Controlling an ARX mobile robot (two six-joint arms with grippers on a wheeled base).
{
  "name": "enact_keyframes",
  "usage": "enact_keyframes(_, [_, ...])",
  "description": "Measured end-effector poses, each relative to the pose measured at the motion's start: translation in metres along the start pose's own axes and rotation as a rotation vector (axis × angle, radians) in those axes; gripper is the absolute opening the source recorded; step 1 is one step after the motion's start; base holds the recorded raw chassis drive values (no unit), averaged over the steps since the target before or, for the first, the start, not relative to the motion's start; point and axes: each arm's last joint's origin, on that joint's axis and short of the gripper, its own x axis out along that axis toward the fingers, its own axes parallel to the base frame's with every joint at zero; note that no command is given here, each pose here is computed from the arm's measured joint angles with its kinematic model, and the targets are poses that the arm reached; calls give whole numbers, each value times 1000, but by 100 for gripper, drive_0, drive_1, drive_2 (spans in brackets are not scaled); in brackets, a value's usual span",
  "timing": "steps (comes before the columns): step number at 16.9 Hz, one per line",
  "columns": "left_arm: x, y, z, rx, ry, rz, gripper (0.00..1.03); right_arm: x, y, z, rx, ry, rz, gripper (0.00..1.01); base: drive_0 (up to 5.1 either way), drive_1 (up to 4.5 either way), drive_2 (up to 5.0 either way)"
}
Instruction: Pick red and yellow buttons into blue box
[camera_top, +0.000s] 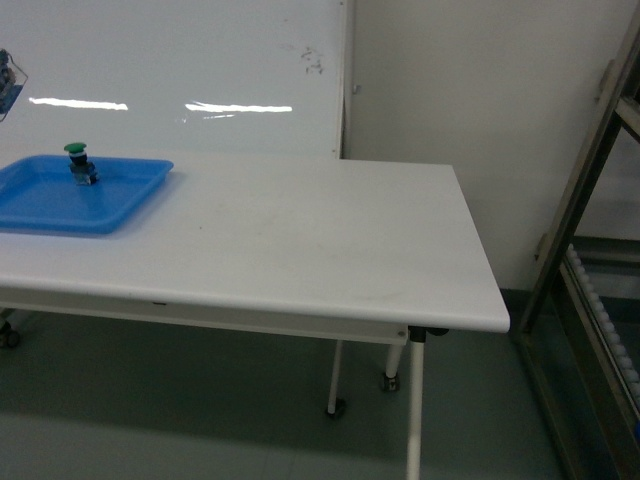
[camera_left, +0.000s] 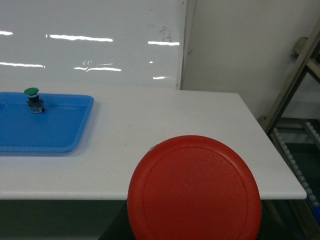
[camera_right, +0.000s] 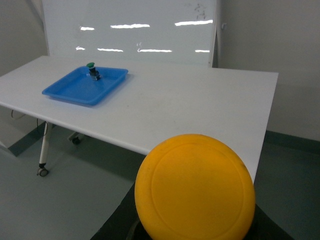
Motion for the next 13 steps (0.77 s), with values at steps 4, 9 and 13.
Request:
enact_keyframes(4, [0,-1,0,1,-1,-7,24,0,0,0,-1,-3,4,26,463,-228,-228])
enact_keyframes(9, [0,-1,0,1,-3,-8,24,0,0,0,-1,-2,3,26,463,-228,-228])
enact_keyframes(13, [0,-1,0,1,-1,-12,24,0,0,0,-1,-3,2,26,471,-292,-179])
